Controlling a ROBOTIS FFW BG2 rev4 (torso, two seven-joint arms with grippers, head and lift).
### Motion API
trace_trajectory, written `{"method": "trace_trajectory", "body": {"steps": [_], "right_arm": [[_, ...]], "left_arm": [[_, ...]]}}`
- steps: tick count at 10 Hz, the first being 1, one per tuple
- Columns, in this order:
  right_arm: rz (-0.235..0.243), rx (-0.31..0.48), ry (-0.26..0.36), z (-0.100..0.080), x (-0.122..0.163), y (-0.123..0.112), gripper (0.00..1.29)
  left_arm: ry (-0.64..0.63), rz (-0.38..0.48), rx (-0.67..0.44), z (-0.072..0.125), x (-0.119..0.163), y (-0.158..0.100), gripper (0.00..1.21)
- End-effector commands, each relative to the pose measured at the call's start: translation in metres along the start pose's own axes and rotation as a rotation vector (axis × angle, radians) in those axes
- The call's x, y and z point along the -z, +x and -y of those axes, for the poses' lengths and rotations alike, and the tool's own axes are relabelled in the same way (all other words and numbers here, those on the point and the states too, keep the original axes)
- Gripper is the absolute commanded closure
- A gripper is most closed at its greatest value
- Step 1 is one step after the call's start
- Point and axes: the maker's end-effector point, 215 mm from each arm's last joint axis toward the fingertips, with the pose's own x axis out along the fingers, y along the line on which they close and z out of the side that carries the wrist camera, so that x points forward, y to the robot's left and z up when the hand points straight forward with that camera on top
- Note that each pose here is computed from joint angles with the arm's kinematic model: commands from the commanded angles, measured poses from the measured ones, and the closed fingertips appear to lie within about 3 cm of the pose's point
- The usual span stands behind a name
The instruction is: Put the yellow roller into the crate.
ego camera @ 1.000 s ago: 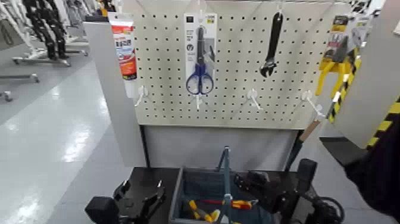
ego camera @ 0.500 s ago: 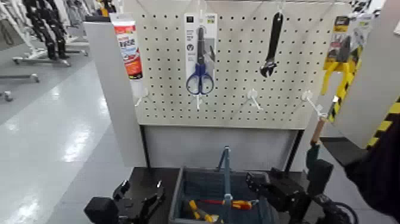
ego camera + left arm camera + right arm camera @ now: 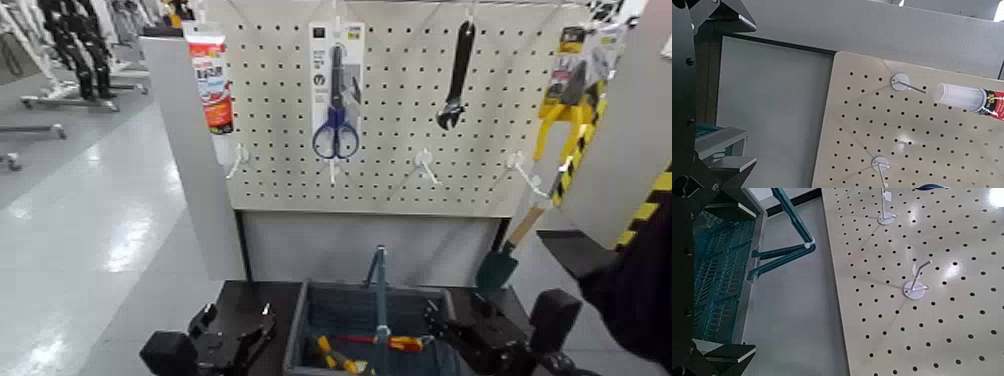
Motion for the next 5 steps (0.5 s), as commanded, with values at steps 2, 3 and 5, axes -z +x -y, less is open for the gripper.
{"method": "trace_trajectory", "body": {"steps": [2, 3, 5], "right_arm": [[0.089, 0.108, -0.020, 0.002, -0.001, -0.026, 0.12], [0.110, 0.138, -0.049, 0.004, -0.003, -0.033, 0.13], [0.133, 0.189, -0.068, 0.003, 0.001, -0.046, 0.13]], "left_arm": [[0.000, -0.001, -0.001, 0.000, 0.001, 0.000, 0.12], [-0.001, -0.001, -0.001, 0.001, 0.001, 0.000, 0.12], [0.000, -0.001, -0.001, 0.000, 0.001, 0.000, 0.12]]}}
